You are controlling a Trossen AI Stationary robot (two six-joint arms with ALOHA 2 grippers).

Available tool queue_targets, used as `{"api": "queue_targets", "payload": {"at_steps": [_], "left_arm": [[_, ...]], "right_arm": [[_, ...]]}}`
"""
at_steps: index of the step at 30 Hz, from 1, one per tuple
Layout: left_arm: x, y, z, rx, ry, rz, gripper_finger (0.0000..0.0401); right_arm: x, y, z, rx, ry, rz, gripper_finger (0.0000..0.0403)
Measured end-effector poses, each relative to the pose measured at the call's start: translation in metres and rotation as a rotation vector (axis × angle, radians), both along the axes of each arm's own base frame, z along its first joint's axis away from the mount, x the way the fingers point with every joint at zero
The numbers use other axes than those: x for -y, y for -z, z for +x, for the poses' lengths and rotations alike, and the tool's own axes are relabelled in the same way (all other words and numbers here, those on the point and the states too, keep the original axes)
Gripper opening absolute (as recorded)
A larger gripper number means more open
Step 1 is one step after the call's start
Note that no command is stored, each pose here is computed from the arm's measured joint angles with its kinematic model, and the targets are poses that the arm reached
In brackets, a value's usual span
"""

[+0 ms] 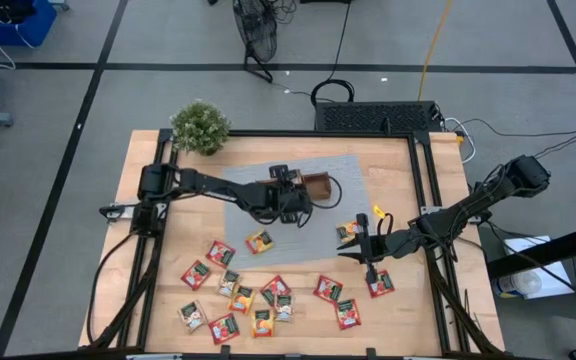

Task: Pick & Place Tea
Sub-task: Put the brown tea bag into the middle section of the wooden organizer

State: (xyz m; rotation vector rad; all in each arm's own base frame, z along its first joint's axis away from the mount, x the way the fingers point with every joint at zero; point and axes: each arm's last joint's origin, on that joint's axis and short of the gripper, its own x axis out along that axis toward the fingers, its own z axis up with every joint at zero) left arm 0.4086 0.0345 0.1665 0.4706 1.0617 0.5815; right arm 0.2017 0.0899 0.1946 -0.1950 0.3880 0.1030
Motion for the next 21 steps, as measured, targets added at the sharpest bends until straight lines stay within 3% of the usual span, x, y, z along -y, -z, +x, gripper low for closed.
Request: {"api": "queue_targets", "payload": {"at_steps": [14, 21], "left_arm": [[0.0031, 0.0012, -0.0008, 0.007, -0.008, -0.014, 0.0163], [0.0056, 0.0007, -0.0006, 0.006, -0.007, 0.000, 0.0206]], "right_arm": [[0.0000, -0.0001, 0.0000, 0.001, -0.001, 0.001, 0.0043], [0.0000, -0.0001, 0.0000, 0.001, -0.001, 0.001, 0.0043]]}}
